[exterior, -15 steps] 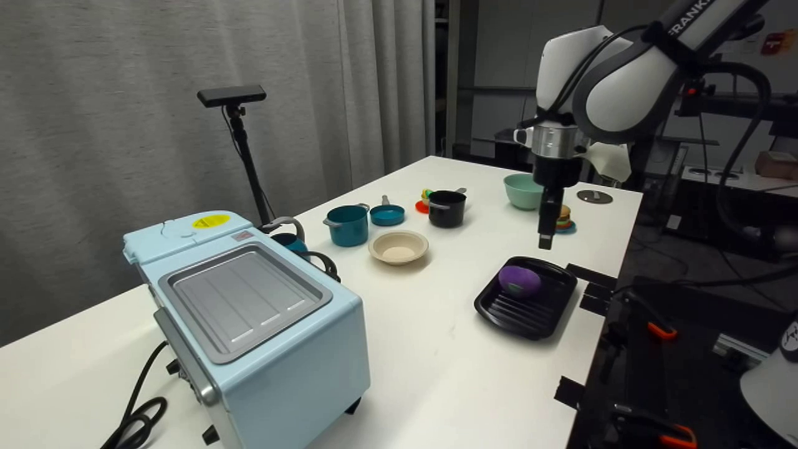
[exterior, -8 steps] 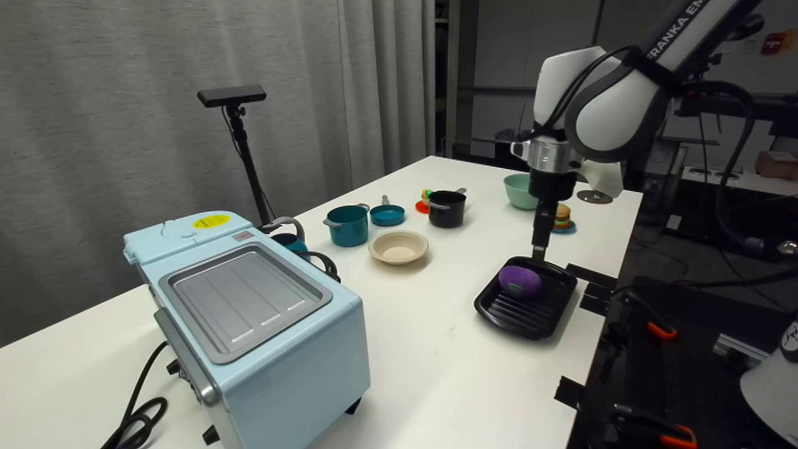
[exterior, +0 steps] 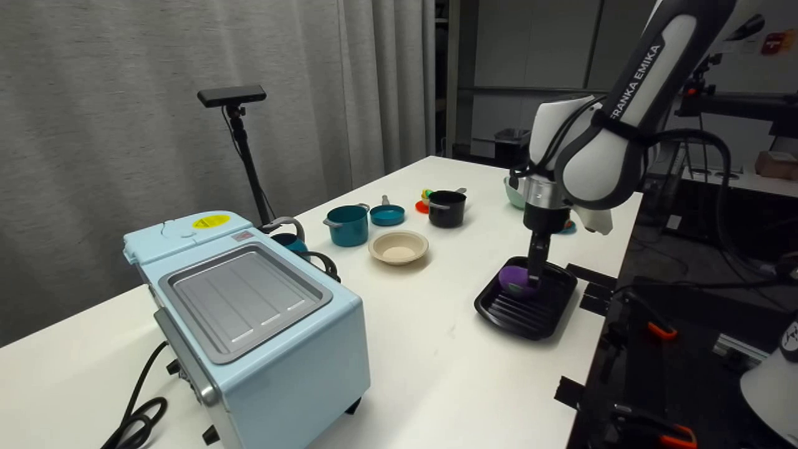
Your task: Put the purple object into the plate
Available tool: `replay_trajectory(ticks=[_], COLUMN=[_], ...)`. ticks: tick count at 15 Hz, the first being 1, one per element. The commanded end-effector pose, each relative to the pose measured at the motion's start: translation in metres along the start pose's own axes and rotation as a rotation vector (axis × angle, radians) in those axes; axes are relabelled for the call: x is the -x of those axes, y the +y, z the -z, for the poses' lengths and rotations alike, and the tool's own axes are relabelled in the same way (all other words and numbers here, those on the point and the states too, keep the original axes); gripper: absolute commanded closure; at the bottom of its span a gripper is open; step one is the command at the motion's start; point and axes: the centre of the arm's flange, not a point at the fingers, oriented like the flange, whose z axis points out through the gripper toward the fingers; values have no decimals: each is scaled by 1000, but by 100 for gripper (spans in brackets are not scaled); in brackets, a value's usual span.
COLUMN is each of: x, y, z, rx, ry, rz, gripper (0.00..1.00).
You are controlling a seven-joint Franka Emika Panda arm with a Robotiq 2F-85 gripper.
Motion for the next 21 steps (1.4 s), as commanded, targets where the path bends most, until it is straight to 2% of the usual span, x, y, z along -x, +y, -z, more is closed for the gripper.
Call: replay_trajectory(ticks=[1,2,3,4,8,12,14,16,17,21], x=[-8,-10,-12,-15,-30,-53,-69,-90,-101,-164], y=[6,6,7,9,13,14,16,25,31,61], z=[-32,-38,-42,-44,-41,-18,-5,14,23,61], rx=[15,22,31,39,63,54,40,28,27,64], ry=[37,47,58,70,110,92,65,45,50,197], rz=[38,43,49,58,96,81,52,30,19,-25], gripper=[0,0,6,26,58,84,87,95,93,94])
